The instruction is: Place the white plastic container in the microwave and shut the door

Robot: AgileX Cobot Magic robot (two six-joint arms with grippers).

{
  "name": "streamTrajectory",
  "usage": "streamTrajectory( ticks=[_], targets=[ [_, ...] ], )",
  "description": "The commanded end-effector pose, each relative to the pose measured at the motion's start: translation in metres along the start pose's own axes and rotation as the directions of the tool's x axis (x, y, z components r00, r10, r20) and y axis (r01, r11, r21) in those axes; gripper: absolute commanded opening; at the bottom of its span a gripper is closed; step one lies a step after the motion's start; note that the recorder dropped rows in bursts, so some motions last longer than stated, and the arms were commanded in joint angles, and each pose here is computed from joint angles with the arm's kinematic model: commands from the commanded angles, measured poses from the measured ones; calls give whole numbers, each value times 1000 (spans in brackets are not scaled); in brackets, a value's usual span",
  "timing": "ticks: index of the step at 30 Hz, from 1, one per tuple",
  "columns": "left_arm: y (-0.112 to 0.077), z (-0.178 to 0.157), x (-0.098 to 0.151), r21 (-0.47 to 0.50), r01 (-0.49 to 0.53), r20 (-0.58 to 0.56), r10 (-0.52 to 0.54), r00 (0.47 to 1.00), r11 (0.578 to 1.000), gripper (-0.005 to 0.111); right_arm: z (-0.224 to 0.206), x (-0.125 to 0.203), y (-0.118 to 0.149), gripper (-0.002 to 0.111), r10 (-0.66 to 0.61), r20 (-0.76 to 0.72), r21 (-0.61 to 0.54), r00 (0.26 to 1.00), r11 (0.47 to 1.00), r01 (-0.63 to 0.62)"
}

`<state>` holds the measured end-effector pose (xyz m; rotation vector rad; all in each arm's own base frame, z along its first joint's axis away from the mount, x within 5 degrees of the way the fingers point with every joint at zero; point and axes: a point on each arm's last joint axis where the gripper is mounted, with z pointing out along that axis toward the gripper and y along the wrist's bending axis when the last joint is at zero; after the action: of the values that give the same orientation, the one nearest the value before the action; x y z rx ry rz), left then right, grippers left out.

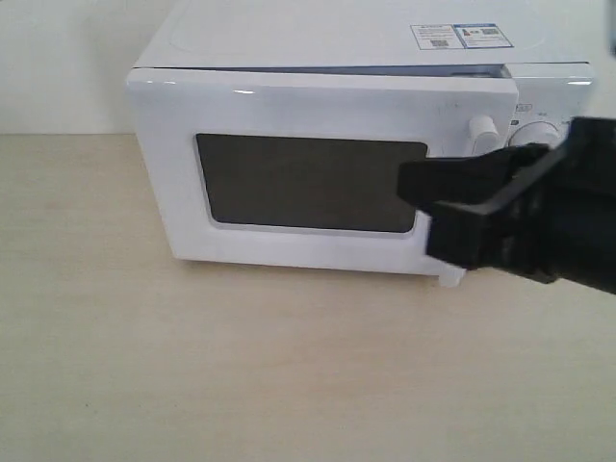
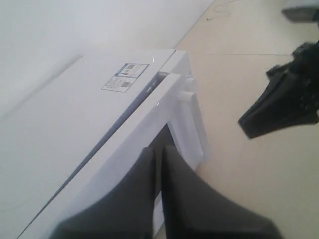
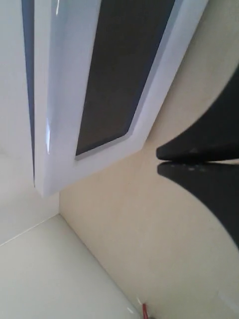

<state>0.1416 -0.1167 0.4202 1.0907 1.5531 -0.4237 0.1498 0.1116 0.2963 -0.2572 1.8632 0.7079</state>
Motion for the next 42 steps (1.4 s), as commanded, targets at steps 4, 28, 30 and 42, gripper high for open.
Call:
streamTrajectory(
  ticks=[4,28,30,42],
  targets=[
    [-9,-27,-12,-26,32,75,-30,997,999,4,38,0,-12,0,-127,18,43,992,991,126],
    [-11,-30,-12,-16,33,78,-32,996,999,4,33,-35,-35,0,-289,194,237,938,941,241],
    [-11,-30,-12,-14,33,76,-32,997,999,4,33,-35,-35,0,-311,190,240,931,934,263],
    [-13,-30,-12,4,41,69,-41,997,999,4,35,-21,-37,0,-280,292,272,914,941,201]
  ],
)
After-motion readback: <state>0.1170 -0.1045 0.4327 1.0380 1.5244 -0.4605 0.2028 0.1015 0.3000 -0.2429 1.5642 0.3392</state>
